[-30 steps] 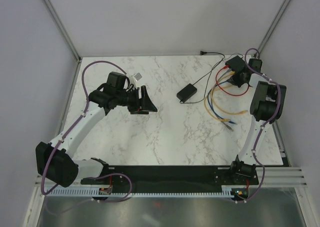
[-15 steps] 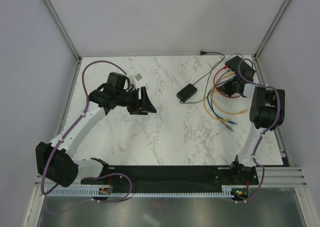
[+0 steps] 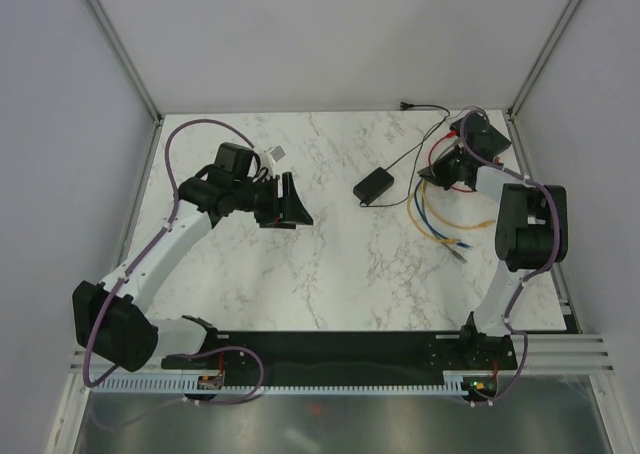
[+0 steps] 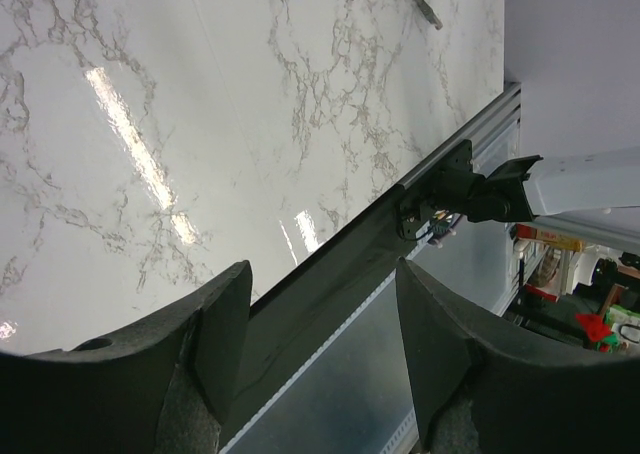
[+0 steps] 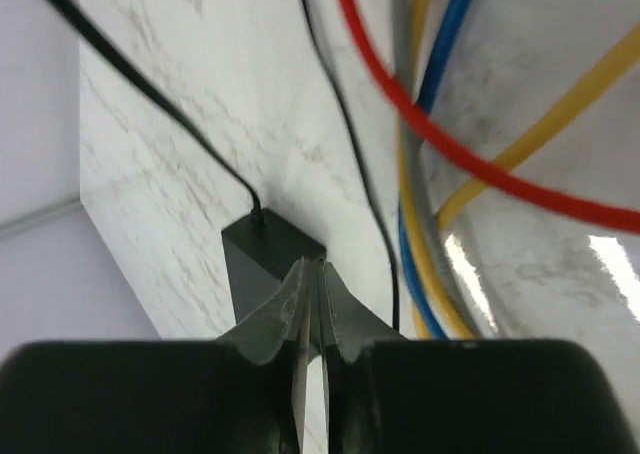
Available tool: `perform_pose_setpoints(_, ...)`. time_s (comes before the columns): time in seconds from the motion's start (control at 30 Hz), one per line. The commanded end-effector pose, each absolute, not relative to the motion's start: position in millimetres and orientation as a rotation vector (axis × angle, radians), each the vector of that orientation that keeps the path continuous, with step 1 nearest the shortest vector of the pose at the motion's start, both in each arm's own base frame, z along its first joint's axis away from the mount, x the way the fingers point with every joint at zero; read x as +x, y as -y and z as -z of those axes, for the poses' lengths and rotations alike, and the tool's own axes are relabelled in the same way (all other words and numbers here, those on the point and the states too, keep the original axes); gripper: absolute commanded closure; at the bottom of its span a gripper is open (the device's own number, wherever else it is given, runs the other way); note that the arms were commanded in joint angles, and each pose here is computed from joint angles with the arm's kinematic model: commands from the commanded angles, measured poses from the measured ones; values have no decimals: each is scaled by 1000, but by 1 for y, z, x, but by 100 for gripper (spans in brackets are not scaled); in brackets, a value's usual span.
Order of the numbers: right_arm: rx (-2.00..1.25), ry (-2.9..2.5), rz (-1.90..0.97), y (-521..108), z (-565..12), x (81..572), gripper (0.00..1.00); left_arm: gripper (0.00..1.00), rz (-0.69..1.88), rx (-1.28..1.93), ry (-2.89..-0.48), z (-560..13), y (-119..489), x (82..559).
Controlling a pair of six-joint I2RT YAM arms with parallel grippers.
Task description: Pull the plug from the switch port
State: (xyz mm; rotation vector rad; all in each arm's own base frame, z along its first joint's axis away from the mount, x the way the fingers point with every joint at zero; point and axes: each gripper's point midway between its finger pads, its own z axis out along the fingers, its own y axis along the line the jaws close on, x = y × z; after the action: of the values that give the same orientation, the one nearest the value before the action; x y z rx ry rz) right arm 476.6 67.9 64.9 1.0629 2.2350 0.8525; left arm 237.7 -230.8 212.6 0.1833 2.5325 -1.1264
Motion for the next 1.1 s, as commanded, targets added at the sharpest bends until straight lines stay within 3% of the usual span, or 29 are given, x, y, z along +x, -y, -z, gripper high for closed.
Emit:
perform_pose_setpoints(0.0,1011,-2150,-634,-2,-98,500,80,33,1128,254,-2480,-223,231,238)
perform_pose_setpoints(0.07,1006,-2155,-549,27,-95,501,68,33,1131,254,-2476,-224,231,235)
perform_pose_setpoints(0.27,972,-2147,-439,75,-96,527,57,33,1135,237,-2473,-223,226,225)
perform_pose_setpoints(0.57,1038,-2192,-396,94,-63,548,59,28,1104,232,-2463,-228,221,223)
perform_pose_setpoints(0.8,1123,-2260,-200,113,-39,526,64,27,1065,223,-2476,-227,220,229)
perform_pose_setpoints(1.07,1052,-2274,-194,114,-46,531,64,27,1067,222,-2502,-221,221,230)
